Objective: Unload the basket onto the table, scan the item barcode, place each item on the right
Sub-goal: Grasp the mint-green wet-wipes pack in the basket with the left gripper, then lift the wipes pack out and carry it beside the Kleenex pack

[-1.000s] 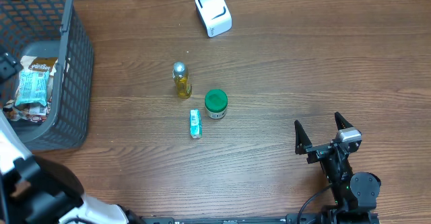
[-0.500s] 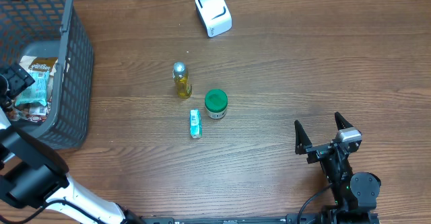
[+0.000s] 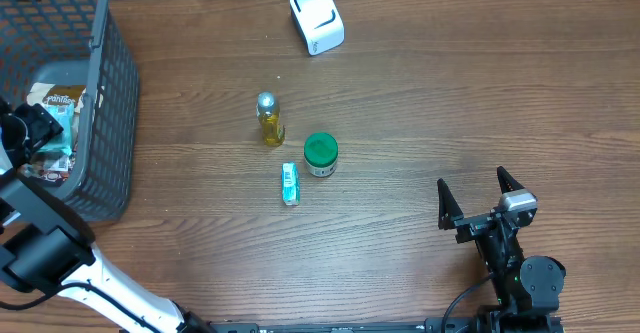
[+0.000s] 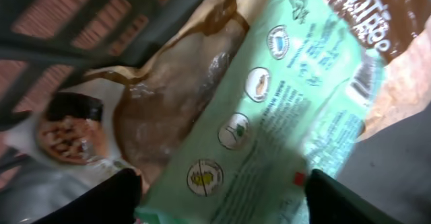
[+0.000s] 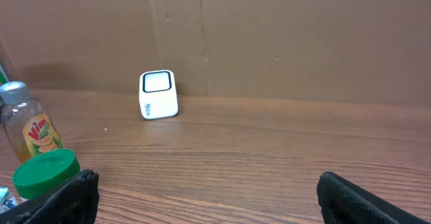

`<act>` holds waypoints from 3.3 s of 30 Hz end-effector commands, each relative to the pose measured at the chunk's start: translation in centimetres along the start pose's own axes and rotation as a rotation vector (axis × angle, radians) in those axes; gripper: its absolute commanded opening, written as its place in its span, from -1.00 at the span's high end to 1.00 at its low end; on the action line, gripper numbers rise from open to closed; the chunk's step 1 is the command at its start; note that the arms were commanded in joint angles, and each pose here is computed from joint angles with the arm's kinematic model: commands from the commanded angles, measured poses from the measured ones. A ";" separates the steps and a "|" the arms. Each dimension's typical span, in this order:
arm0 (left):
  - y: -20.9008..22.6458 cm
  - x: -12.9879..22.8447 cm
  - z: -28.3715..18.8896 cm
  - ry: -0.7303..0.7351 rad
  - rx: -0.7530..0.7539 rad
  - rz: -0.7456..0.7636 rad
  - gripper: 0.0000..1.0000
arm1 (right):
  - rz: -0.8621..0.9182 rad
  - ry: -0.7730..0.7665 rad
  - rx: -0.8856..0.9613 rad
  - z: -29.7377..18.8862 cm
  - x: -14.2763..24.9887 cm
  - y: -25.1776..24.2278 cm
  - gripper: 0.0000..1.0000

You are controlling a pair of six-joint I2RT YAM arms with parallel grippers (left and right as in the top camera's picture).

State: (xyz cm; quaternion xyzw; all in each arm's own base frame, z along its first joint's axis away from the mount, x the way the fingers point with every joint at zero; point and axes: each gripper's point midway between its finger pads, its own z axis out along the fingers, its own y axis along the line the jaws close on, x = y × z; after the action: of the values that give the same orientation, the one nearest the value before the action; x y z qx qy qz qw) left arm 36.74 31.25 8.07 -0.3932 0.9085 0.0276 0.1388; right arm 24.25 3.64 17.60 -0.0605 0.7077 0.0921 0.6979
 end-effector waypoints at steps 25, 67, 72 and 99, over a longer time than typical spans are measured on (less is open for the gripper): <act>0.0 1.1 1.5 0.054 0.014 -0.037 0.68 | -0.002 -0.004 0.003 0.0 0.2 -0.1 -1.00; -11.3 8.2 -31.3 -0.231 0.736 -0.083 0.91 | -0.002 -0.004 0.003 0.0 0.2 -0.1 -1.00; -12.3 11.5 -29.6 -0.078 0.712 -0.082 0.92 | -0.003 -0.004 0.003 0.0 0.2 -0.1 -1.00; -18.9 20.4 -22.8 0.105 0.368 0.006 0.91 | -0.002 -0.004 0.003 0.0 0.2 -0.1 -1.00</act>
State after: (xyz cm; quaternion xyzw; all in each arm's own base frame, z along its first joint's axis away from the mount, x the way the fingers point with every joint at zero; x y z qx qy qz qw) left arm 32.11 0.04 27.37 -0.3262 0.9110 -0.1820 0.1749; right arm 24.25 3.64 17.62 -0.0604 0.7075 0.0919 0.6981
